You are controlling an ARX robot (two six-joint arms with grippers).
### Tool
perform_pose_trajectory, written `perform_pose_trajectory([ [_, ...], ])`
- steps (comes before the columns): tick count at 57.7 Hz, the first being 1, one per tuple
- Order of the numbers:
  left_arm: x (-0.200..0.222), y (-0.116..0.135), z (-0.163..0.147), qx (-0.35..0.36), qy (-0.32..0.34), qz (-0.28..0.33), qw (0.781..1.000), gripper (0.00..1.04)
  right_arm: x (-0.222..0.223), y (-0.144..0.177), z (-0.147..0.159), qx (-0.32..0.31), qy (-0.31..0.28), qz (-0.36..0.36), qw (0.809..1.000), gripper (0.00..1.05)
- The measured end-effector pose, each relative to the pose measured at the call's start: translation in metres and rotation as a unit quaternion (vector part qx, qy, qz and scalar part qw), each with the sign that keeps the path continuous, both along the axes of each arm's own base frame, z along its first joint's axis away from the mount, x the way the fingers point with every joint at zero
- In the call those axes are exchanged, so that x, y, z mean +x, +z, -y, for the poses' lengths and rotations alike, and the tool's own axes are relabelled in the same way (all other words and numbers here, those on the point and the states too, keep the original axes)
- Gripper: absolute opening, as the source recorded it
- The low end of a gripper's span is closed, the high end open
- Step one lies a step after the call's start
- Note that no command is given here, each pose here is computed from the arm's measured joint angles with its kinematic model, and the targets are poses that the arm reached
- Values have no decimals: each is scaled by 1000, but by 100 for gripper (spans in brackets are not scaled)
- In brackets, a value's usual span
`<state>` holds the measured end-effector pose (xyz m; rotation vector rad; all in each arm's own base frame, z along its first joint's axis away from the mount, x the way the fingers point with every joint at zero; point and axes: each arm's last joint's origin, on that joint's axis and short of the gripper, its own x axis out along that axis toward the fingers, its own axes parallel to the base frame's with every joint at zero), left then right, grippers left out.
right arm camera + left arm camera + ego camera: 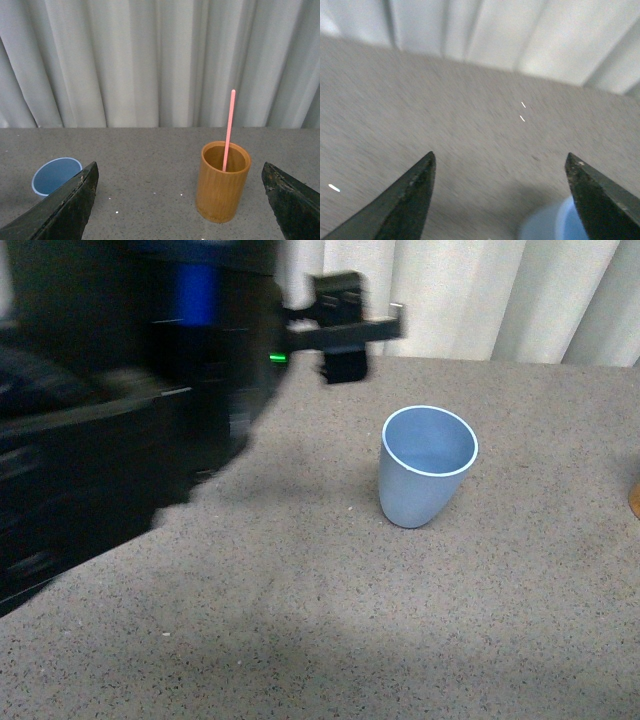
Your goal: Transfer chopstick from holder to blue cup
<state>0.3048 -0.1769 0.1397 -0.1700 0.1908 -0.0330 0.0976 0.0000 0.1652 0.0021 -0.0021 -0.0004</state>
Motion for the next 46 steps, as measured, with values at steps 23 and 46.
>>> perform_pose_trajectory([
  [23,-115,18,-161,77,-5,71,995,4,0,0,0,0,1,0,1000,95],
  [46,-208,30,-177,81,16,103,991,4,0,0,0,0,1,0,1000,95],
])
